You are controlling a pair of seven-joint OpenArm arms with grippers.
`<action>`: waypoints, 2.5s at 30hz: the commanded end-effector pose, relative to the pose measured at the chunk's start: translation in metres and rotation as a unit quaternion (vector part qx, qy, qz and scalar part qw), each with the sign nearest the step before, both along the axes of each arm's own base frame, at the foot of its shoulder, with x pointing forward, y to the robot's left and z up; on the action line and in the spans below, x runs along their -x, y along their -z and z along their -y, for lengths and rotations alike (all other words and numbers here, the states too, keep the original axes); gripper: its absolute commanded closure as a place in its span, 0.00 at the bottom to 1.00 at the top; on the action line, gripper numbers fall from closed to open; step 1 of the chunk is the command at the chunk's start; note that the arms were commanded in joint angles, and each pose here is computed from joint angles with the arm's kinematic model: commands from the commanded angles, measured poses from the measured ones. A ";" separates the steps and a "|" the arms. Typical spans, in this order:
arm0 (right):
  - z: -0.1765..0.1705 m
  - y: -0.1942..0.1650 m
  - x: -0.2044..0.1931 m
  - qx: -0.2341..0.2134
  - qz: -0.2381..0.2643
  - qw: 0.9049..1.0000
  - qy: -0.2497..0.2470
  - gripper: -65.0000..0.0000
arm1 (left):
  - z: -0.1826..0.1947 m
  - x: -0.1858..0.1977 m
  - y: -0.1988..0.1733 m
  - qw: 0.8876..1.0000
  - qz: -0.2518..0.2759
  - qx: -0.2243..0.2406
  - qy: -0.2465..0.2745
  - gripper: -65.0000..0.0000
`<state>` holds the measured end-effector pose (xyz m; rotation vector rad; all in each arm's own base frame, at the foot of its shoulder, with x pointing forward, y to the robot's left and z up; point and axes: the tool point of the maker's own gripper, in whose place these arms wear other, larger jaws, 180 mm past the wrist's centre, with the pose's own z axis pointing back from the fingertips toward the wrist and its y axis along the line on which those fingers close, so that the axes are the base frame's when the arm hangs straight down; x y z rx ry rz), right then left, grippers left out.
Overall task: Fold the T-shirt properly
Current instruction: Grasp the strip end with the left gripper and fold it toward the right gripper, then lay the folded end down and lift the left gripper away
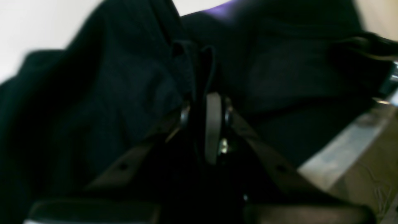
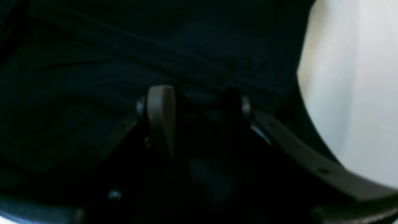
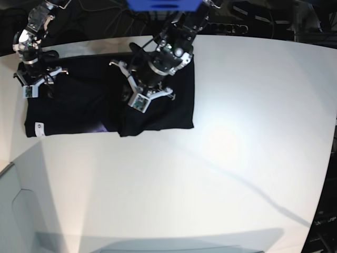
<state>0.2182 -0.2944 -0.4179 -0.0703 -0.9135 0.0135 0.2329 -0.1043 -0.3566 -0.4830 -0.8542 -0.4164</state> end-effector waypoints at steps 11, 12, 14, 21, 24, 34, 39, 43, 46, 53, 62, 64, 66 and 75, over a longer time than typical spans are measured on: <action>0.001 -0.005 -0.003 0.005 0.006 1.000 -0.008 0.58 | 0.018 -0.005 -0.001 1.000 0.008 0.009 0.022 1.00; 0.001 -0.005 -0.003 0.005 0.006 1.000 -0.008 0.58 | 0.018 -0.005 0.000 1.000 0.007 0.009 0.022 1.00; 0.001 -0.005 -0.003 0.005 0.006 1.000 -0.008 0.58 | 0.018 -0.005 0.000 1.000 0.007 0.009 0.022 1.00; -0.012 -0.003 -0.007 0.000 0.003 1.000 -0.028 0.58 | 0.019 -0.015 -0.007 0.999 0.021 0.009 0.023 1.00; -0.013 -0.002 -0.006 0.000 0.002 1.000 -0.028 0.58 | 0.023 -0.013 -0.008 0.999 0.020 0.012 0.027 0.90; -0.013 -0.004 -0.009 0.000 0.005 1.000 -0.028 0.58 | 0.029 -0.009 -0.025 0.998 0.046 0.015 0.050 0.42; -0.012 -0.004 -0.009 0.001 0.005 1.000 -0.029 0.58 | 0.010 -0.005 -0.059 0.995 0.089 0.030 0.039 0.42; -0.011 -0.005 -0.009 0.002 0.006 1.000 -0.028 0.58 | -0.019 -0.008 -0.056 0.995 0.094 0.012 0.014 0.42; -0.012 -0.004 -0.009 0.001 0.006 1.000 -0.028 0.58 | -0.022 -0.007 -0.040 0.997 0.076 -0.002 0.015 0.42; -0.010 -0.011 -0.020 0.002 0.021 0.999 -0.025 0.57 | 0.014 0.008 0.006 0.995 0.035 -0.033 0.089 0.42; -0.009 -0.042 -0.031 0.030 0.057 0.997 -0.034 0.57 | 0.066 0.036 0.015 0.975 0.056 -0.056 0.205 0.41; -0.009 -0.050 -0.034 0.037 0.065 0.996 -0.037 0.57 | 0.063 0.030 0.005 0.977 0.067 -0.050 0.196 0.41; -0.009 -0.055 -0.036 0.042 0.071 0.996 -0.039 0.57 | 0.056 0.023 -0.005 0.980 0.075 -0.042 0.181 0.41; 0.035 -0.079 -0.040 0.060 0.092 0.993 0.032 0.49 | -0.056 -0.018 -0.053 0.992 0.122 -0.040 0.019 0.41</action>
